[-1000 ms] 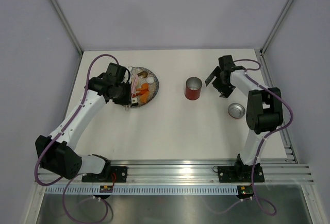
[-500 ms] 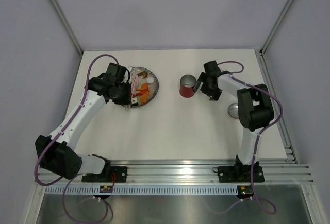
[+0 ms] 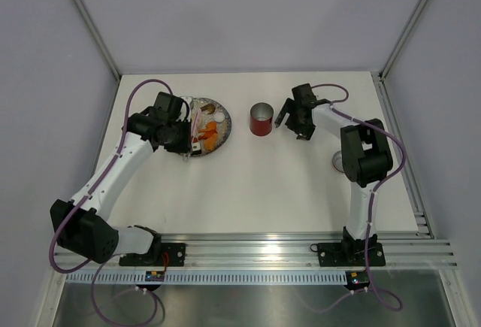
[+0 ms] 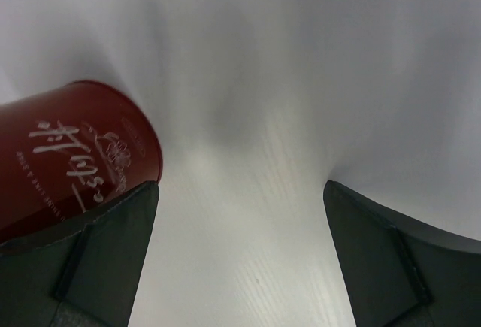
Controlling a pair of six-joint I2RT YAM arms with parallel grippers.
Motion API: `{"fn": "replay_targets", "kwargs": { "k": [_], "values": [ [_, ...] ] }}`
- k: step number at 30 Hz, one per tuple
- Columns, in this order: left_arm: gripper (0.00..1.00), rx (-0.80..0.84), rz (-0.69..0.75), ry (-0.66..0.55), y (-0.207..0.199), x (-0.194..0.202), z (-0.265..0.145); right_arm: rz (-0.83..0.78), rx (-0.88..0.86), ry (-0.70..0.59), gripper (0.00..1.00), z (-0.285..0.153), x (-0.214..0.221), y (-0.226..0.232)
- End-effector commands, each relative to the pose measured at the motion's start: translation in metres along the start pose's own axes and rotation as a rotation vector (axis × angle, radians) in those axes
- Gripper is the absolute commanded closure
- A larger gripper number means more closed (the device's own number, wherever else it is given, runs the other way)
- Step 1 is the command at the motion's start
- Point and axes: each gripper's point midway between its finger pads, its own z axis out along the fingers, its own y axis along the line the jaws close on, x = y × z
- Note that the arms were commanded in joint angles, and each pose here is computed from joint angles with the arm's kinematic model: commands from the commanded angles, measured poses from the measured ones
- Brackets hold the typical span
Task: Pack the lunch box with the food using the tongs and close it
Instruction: Move the packing box to the center of the board.
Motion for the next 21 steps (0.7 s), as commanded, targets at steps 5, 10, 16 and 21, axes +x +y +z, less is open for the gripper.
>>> {"fn": "replay_targets", "kwargs": {
  "k": [5, 10, 16, 21],
  "values": [
    [0.87, 0.055, -0.003, -0.084, -0.011, -0.018, -0.014, 0.143, -0.027, -0.051, 0.01, 0.006, -0.052, 0.002],
    [0.87, 0.042, -0.007, -0.078, -0.009, -0.014, -0.011, 0.152, -0.083, -0.002, 0.01, 0.021, -0.052, 0.022],
    [0.86, 0.016, -0.001, -0.024, -0.005, -0.01, 0.006, 0.079, -0.113, -0.012, 0.0, 0.011, -0.047, 0.047],
    [0.82, 0.021, 0.006, 0.007, -0.006, -0.008, 0.017, 0.067, -0.126, -0.013, 0.01, 0.003, -0.043, 0.048]
  ]
}}
